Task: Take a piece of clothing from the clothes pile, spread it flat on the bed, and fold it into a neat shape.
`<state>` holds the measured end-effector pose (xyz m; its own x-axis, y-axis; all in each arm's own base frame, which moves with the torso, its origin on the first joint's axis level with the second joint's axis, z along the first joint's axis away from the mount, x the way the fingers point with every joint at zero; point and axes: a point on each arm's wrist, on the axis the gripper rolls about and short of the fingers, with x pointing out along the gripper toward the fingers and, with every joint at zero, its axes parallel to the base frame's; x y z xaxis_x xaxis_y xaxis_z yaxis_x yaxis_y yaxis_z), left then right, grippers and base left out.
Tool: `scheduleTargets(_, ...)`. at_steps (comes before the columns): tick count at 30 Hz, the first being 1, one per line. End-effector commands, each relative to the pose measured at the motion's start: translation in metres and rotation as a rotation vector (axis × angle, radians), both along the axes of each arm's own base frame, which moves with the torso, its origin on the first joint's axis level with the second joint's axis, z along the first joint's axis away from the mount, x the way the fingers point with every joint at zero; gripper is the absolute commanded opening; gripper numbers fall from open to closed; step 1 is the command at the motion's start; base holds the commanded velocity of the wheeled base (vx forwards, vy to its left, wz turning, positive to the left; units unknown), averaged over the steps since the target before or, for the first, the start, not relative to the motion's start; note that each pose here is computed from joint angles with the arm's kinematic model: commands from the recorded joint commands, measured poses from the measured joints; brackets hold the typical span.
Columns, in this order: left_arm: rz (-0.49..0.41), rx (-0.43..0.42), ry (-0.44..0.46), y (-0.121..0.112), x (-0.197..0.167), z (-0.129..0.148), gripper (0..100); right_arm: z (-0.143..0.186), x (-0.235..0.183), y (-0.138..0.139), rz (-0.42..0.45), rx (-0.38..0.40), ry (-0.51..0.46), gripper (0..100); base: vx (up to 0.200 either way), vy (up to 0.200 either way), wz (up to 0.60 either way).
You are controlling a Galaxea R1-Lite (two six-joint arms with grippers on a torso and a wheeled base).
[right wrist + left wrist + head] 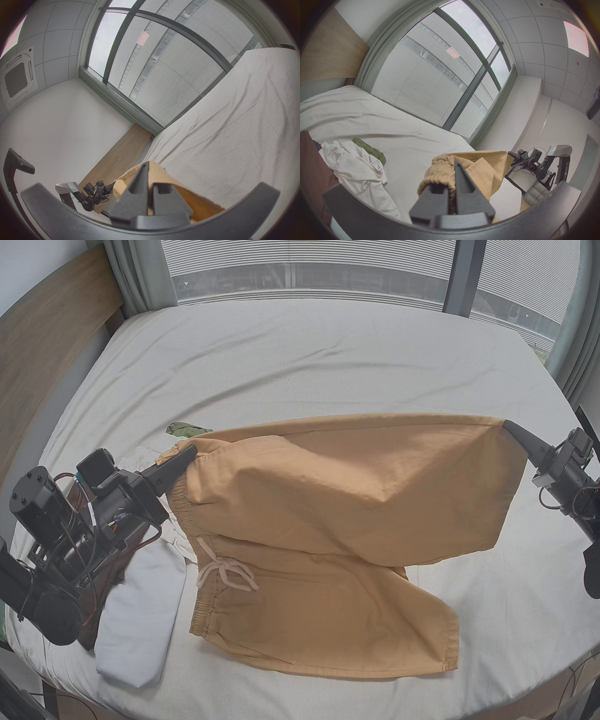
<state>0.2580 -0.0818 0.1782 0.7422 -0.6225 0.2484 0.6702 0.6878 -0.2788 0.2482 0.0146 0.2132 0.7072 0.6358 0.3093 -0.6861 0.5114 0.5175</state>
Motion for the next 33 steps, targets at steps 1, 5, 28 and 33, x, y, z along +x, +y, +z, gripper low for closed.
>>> scheduleTargets(1, -0.009, -0.002, -0.008, -0.002, -0.002, 0.002, 0, -0.002, -0.001, 0.001, 0.004, 0.000, 0.006, 0, 0.000, 0.000, 0.00)
scheduleTargets(5, -0.033, 0.001, -0.011, -0.009, -0.005, 0.002, 0, -0.004, -0.003, 0.006, 0.024, -0.002, 0.018, 0, 0.000, 0.000, 0.00)
scheduleTargets(28, 0.024, 0.000, -0.003, 0.007, 0.001, 0.001, 0, 0.004, -0.001, -0.003, -0.013, 0.000, -0.017, 0, 0.000, 0.000, 0.00)
scheduleTargets(33, 0.026, 0.005, 0.000, 0.011, 0.002, 0.000, 0, 0.004, 0.000, -0.006, -0.027, 0.000, -0.018, 0, 0.000, 0.000, 0.00)
